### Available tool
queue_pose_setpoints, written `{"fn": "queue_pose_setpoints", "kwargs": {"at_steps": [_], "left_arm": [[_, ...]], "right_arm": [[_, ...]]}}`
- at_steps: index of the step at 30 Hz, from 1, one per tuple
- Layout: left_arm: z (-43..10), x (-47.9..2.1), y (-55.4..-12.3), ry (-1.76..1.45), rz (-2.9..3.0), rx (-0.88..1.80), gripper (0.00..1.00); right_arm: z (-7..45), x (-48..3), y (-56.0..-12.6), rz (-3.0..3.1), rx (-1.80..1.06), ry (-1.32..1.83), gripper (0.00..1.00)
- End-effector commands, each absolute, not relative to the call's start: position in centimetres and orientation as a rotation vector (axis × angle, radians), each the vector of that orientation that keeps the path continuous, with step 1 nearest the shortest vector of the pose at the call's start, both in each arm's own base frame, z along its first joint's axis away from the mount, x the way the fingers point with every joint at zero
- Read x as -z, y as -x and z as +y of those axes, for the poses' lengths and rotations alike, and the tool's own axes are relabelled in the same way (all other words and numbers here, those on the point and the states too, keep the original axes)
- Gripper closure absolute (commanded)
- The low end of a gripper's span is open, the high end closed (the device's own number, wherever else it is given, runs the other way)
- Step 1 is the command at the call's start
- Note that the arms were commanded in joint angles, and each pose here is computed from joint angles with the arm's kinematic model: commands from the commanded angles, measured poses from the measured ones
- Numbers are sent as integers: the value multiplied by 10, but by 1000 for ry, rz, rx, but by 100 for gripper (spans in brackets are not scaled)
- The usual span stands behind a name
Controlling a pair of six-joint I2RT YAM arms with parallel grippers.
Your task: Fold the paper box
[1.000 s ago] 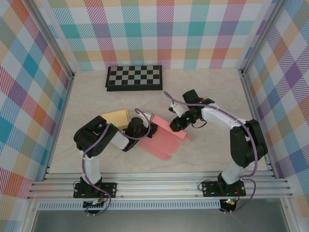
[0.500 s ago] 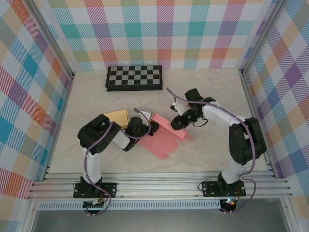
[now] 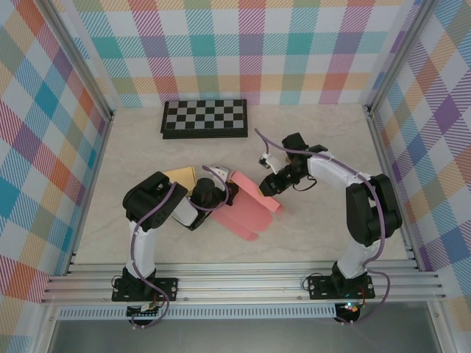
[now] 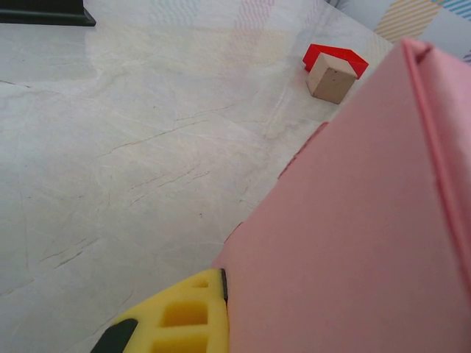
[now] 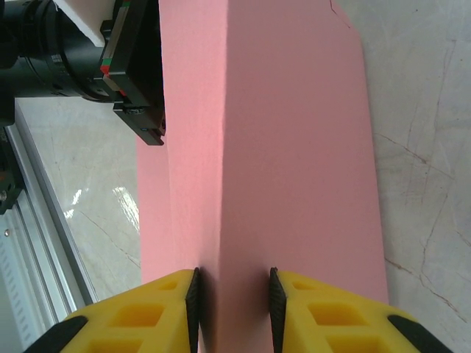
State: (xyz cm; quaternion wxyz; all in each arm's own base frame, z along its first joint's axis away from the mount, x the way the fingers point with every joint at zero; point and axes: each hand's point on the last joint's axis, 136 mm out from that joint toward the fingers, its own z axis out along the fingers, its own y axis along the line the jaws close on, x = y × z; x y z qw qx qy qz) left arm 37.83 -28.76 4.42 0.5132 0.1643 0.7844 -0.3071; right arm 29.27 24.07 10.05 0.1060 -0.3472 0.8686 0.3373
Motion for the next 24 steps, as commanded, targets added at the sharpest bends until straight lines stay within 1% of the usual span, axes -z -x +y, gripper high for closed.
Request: {"fn": "queue_pose_setpoints", "kwargs": {"at_steps": [1, 5, 10, 14, 18, 24], "left_arm": [[-293, -94, -394, -219, 1764, 864, 100], [-291, -83, -397, -166, 1827, 869, 100], [-296, -75, -387, -220, 1889, 894, 100], [-306, -67, -372, -289, 2034, 958, 100], [-302, -50, -358, -308, 2190, 939, 100], [-306, -29, -328, -412, 2487, 972, 100]], "right_arm": [[237, -79, -283, 2658, -1002, 1008, 70], [237, -77, -287, 2665, -992, 976, 70], [231, -79, -293, 2679, -989, 930, 70], [222, -88, -307, 2684, -974, 841, 66], [219, -111, -323, 2603, -954, 826, 62], [209, -125, -346, 2553, -881, 807, 61]]}}
